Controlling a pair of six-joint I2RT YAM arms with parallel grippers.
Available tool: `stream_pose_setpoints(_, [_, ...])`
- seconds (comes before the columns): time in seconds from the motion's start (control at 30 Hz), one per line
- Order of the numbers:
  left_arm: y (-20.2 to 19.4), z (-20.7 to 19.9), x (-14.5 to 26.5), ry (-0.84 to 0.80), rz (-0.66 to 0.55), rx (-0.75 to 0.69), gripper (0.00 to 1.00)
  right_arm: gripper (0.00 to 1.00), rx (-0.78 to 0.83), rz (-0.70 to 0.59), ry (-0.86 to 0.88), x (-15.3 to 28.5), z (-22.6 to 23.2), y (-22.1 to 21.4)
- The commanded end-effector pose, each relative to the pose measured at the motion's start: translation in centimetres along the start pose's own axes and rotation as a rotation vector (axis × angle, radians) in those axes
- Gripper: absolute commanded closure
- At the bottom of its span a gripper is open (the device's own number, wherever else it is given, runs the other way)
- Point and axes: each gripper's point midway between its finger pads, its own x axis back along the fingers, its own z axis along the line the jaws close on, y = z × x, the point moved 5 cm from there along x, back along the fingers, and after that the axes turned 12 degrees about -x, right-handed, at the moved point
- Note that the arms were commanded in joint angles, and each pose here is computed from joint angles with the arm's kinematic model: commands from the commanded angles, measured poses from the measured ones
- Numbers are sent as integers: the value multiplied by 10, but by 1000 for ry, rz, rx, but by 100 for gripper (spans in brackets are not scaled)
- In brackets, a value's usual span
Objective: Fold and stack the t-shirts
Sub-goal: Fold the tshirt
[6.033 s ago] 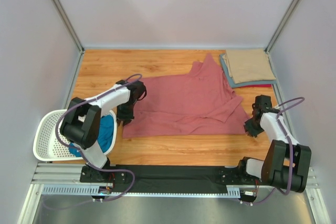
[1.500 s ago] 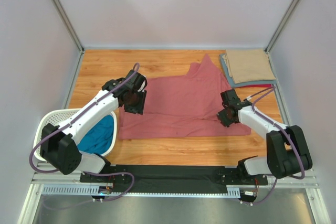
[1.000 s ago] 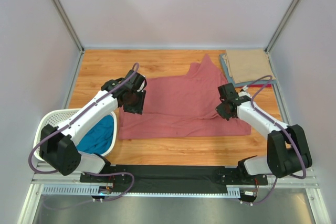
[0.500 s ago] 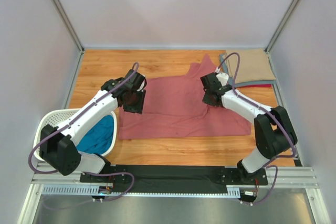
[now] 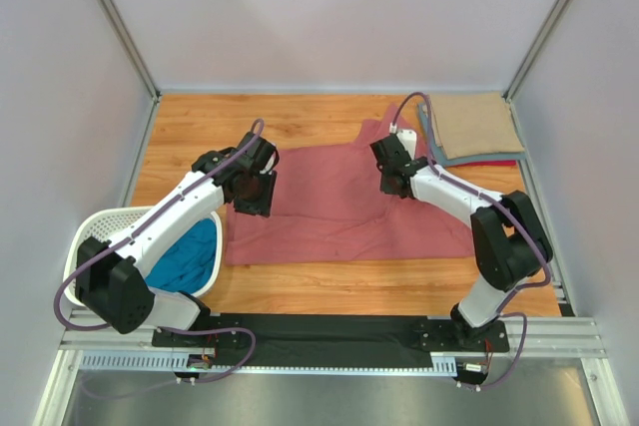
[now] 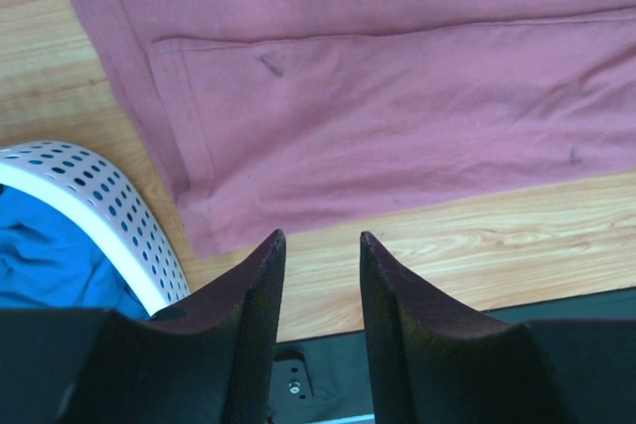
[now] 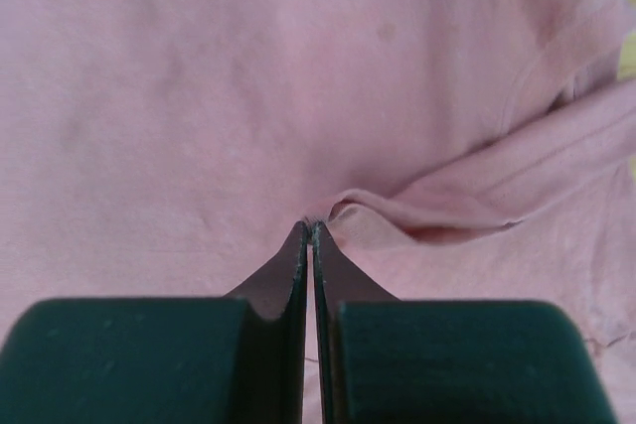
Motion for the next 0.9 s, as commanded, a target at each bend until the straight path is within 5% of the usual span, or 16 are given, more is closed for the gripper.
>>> stream_pose_setpoints(0.0, [11,0,11,0,-41,7,57,100,45,-128,73,7,26,32])
stream_pose_setpoints(0.37, [11,2,10,12,-36,-3,56,98,141,-65,64,-12,41,15])
stream_pose_setpoints(0.5, [10,4,9,30,-25,3,56,83,125,-39,20,-6,33,13])
stream_pose_setpoints(0.63, [10,4,4,37,-11,11,55,68,38,-21,-2,26,19,24])
stream_pose_setpoints(0.87, [0,-9,-24,-19,78,71,55,67,-255,178,-154,41,-64,-21])
